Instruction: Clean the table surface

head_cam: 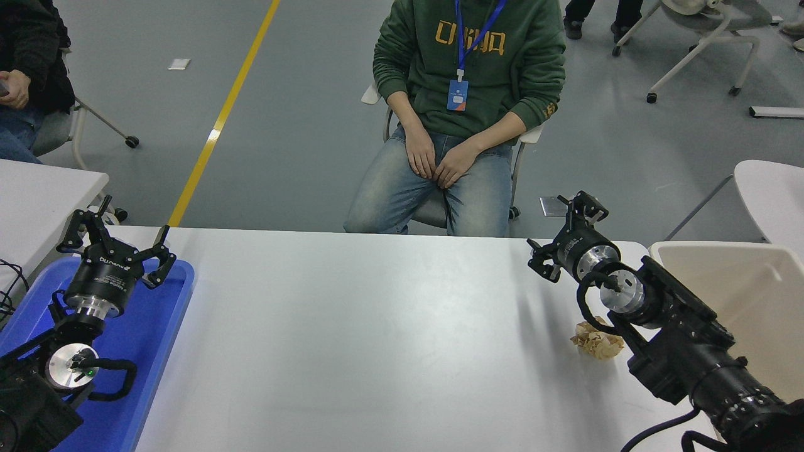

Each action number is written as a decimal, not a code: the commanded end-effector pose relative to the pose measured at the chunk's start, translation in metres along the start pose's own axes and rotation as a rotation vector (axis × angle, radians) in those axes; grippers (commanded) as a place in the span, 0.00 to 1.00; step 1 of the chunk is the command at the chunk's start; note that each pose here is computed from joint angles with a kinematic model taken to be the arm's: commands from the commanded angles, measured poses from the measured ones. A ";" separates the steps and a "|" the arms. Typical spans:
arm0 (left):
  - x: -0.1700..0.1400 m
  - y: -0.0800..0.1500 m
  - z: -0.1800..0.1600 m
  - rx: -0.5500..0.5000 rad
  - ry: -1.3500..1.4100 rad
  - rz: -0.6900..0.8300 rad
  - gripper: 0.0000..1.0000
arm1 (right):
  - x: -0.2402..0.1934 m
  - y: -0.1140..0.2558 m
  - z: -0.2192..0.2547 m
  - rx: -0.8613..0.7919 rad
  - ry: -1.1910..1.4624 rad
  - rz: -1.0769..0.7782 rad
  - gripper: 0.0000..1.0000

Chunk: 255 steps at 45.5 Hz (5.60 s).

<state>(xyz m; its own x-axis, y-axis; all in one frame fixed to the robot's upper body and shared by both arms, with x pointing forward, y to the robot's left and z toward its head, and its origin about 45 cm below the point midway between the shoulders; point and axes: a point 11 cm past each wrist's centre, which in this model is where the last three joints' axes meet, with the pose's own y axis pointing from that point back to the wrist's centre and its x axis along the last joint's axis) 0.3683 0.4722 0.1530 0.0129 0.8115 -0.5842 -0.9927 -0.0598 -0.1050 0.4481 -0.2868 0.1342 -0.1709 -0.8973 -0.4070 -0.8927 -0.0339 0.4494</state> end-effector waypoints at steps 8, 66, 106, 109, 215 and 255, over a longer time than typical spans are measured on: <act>0.000 0.000 0.000 0.000 0.000 0.000 1.00 | 0.053 0.018 -0.039 -0.010 0.398 0.048 1.00; 0.000 0.000 0.000 0.000 0.000 0.000 1.00 | 0.073 0.110 -0.016 -0.173 2.040 -0.415 1.00; 0.000 0.000 0.000 0.000 0.000 0.000 1.00 | 0.081 0.086 0.050 -0.306 2.090 -0.507 1.00; 0.000 0.000 0.000 0.000 0.000 0.000 1.00 | 0.078 0.083 0.054 -0.302 2.086 -0.509 1.00; 0.000 0.000 0.000 0.000 0.000 0.000 1.00 | 0.103 0.231 -0.238 -0.391 1.869 -0.156 0.00; 0.000 0.000 0.000 0.000 0.000 0.000 1.00 | 0.212 0.150 -0.187 -0.444 1.726 0.185 0.00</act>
<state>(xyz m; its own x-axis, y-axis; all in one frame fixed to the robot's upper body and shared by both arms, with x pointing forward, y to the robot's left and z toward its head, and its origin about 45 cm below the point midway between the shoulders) 0.3683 0.4722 0.1531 0.0129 0.8114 -0.5844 -0.9926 -0.0601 -0.1053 0.3538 -0.5427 0.3237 0.6621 -0.2337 0.7120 -0.6931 0.1704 0.7004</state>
